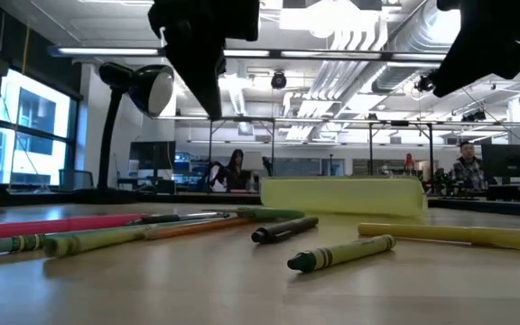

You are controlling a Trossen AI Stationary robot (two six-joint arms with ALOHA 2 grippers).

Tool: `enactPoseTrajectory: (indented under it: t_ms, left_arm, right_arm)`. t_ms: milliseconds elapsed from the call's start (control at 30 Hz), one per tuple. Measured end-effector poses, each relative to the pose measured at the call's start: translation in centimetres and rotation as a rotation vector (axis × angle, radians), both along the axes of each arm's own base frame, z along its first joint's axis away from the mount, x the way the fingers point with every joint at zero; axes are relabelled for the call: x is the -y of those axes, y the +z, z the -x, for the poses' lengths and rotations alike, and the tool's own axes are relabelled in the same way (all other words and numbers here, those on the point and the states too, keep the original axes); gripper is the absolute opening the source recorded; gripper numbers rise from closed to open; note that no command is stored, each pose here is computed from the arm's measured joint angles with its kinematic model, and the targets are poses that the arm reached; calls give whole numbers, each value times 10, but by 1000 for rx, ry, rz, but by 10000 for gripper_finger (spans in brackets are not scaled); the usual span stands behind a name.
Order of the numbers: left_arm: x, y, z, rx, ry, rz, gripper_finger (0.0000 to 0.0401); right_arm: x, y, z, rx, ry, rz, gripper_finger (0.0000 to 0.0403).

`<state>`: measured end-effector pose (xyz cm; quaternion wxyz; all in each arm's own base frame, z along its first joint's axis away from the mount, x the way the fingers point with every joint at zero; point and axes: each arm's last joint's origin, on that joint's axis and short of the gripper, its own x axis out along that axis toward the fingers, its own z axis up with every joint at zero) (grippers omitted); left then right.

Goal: Pick & place school supplies into a supply box
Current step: Put the green scissors into the yellow supply box

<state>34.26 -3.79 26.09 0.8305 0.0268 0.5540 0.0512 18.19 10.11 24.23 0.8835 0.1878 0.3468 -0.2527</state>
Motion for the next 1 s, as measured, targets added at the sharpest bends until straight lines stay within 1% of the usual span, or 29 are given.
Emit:
enactPoseTrajectory:
  t_ms: [100, 233, 300, 433, 467, 533, 600, 667, 700, 733, 800, 900, 1000]
  left_arm:
    - [5, 1, -3, 31, -9, 55, 15]
    - [9, 3, -8, 95, 89, 139, 38]
    - [8, 2, -11, 117, 112, 150, 56]
    - [9, -4, -15, 109, 112, 139, 96]
    - [9, -7, -16, 96, 128, 137, 107]
    - [9, -15, -18, 73, 191, 153, 128]
    - [10, -24, -24, 69, 266, 205, 147]
    - [11, -34, -26, 33, 321, 244, 161]
    - [12, -37, -28, 36, 337, 253, 165]
    - [12, -39, -30, 39, 353, 254, 168]
    - [9, -45, -32, 39, 413, 225, 171]
    - [-3, -49, -34, 59, 511, 191, 168]
    - [-18, -52, -39, 87, 608, 202, 161]
  right_arm:
    - [-3, -3, -4, -2, 13, 11, 74]
    - [-7, -6, -10, 8, 19, 7, 74]
    - [-8, -8, -11, 3, 22, 7, 74]
    - [-10, -13, -13, -22, 30, 11, 74]
    - [-11, -14, -14, -28, 31, 7, 74]
    - [-12, -16, -15, -38, 32, 7, 74]
    - [-13, -18, -16, -45, 35, 7, 74]
    - [-13, -19, -17, -45, 33, 14, 74]
    - [-13, -19, -17, -45, 33, 18, 74]
    - [-13, -19, -17, -45, 34, 18, 73]
    - [-13, -19, -17, -40, 32, 21, 73]
    - [-13, -19, -17, -34, 29, 28, 73]
    - [-13, -19, -17, -31, 29, 26, 73]
